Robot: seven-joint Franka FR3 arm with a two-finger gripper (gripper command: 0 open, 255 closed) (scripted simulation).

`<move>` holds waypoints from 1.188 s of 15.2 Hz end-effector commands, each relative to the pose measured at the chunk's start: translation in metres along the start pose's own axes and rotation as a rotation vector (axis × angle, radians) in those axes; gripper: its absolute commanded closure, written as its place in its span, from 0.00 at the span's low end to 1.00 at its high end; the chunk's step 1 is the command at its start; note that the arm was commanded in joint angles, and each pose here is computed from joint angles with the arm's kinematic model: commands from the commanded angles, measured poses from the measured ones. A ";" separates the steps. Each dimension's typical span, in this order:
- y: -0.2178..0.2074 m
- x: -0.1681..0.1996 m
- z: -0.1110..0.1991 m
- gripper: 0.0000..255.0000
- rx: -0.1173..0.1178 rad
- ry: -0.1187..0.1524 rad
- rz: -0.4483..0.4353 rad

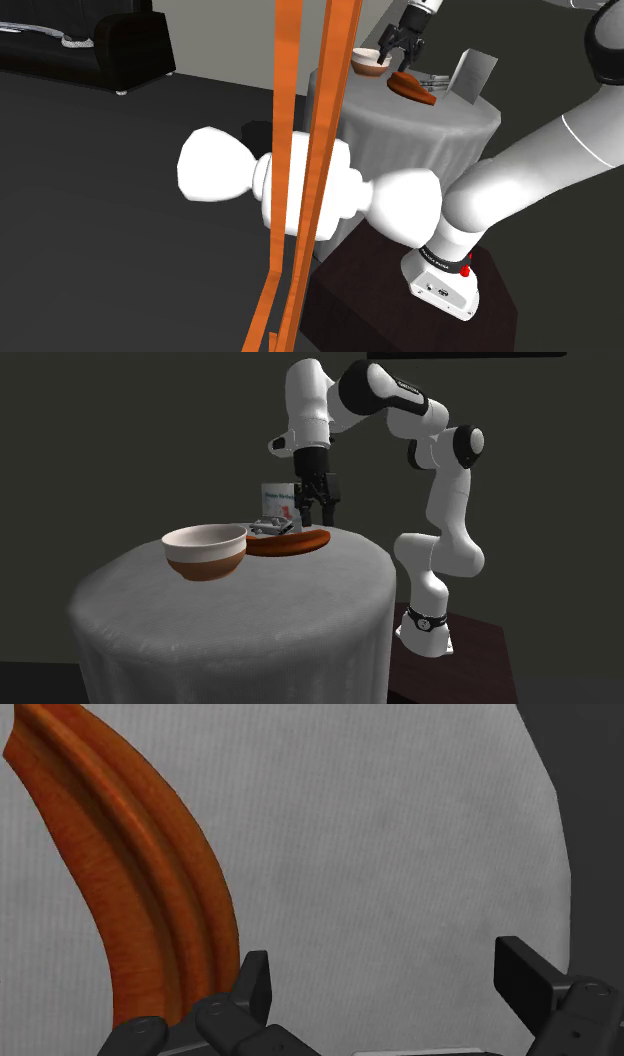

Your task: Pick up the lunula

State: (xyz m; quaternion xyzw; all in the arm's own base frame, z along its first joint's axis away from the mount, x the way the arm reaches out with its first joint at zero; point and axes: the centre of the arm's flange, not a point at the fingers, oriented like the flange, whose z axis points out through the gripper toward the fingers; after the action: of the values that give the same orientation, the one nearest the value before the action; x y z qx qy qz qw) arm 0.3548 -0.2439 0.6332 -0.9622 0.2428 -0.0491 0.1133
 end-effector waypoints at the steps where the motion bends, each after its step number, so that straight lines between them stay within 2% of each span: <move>1: 0.026 0.015 -0.005 0.00 0.023 0.000 0.042; 8: 0.118 0.053 -0.014 0.00 0.101 -0.002 0.184; 17: 0.127 0.051 0.025 0.00 0.101 -0.002 0.184; 18: 0.127 0.053 0.025 1.00 0.101 -0.002 0.184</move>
State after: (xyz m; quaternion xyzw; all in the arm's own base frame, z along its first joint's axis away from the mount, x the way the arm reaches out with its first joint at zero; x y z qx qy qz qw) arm 0.3466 -0.3727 0.5819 -0.9289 0.3275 -0.0497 0.1659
